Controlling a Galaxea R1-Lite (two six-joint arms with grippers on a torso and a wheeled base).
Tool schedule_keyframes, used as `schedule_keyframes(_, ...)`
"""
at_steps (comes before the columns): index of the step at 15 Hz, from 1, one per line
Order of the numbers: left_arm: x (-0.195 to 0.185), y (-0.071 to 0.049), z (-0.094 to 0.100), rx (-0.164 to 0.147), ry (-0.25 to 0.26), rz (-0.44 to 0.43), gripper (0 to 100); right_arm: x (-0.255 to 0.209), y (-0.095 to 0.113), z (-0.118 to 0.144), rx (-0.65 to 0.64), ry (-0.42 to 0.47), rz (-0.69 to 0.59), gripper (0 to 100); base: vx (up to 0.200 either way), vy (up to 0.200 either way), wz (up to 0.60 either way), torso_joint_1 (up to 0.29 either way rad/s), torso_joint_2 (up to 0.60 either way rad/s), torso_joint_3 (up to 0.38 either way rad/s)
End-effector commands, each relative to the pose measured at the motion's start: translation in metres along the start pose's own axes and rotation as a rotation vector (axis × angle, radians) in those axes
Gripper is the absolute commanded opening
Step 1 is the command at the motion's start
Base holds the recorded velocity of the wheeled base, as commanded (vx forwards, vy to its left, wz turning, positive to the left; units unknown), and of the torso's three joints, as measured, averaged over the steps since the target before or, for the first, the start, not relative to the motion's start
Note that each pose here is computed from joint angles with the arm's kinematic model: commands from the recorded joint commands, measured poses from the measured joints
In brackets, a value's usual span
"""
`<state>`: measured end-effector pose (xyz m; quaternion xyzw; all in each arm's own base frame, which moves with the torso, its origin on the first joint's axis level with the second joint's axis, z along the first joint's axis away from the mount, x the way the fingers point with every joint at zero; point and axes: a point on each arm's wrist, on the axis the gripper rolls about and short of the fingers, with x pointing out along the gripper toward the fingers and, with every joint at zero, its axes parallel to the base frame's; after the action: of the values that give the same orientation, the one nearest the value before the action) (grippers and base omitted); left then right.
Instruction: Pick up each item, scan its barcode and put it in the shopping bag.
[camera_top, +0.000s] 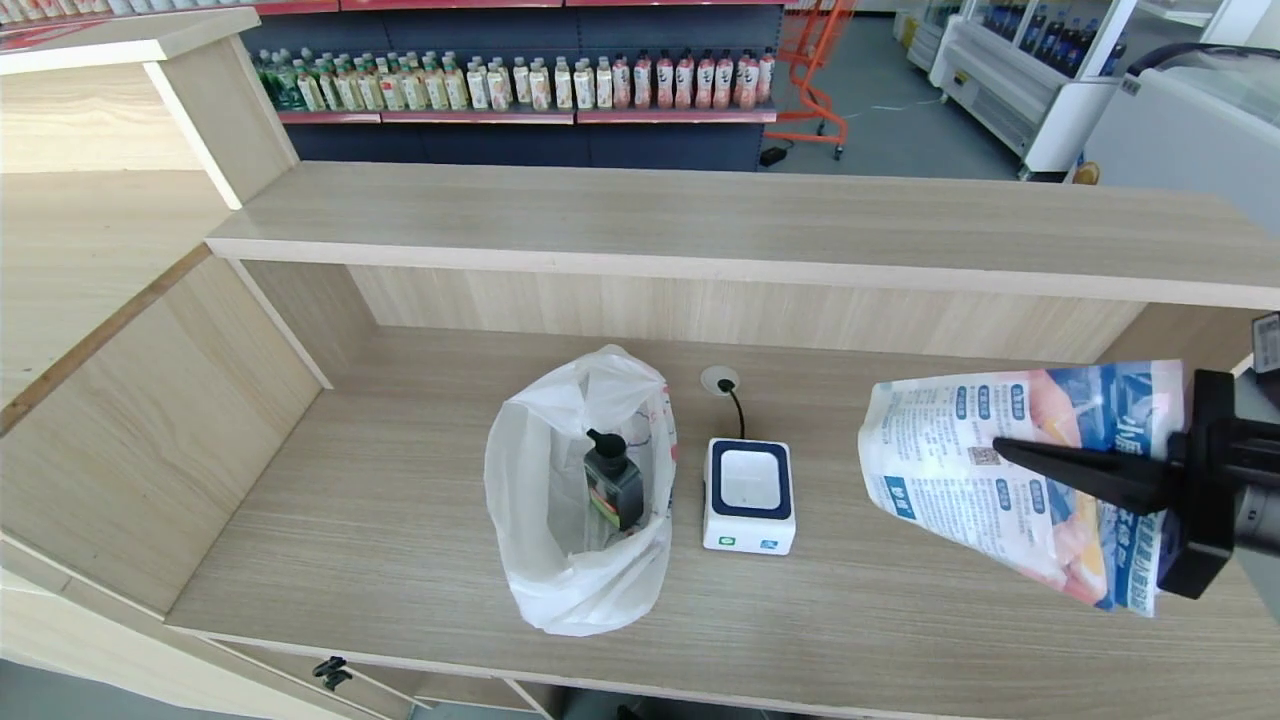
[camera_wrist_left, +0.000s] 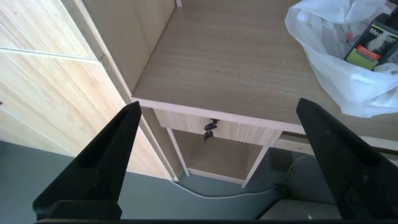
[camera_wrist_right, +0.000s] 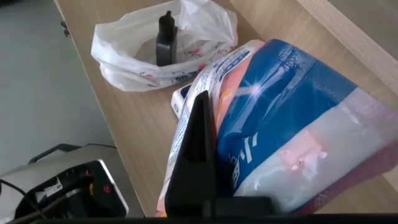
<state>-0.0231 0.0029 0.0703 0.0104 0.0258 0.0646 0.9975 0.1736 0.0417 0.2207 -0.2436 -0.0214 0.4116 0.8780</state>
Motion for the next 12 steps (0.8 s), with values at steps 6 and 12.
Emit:
schedule_keyframes(6, 0.0, 0.0, 0.0, 0.001, 0.002, 0.001, 100, 0.074, -0.042, -0.041, -0.173, 0.072, 0.062, 0, 0.0, 0.0, 0.0, 0.0, 0.0, 0.0)
schedule_keyframes(12, 0.0, 0.0, 0.0, 0.001, 0.002, 0.001, 100, 0.118, -0.057, -0.073, -0.293, 0.094, 0.14, 0, 0.0, 0.0, 0.0, 0.0, 0.0, 0.0)
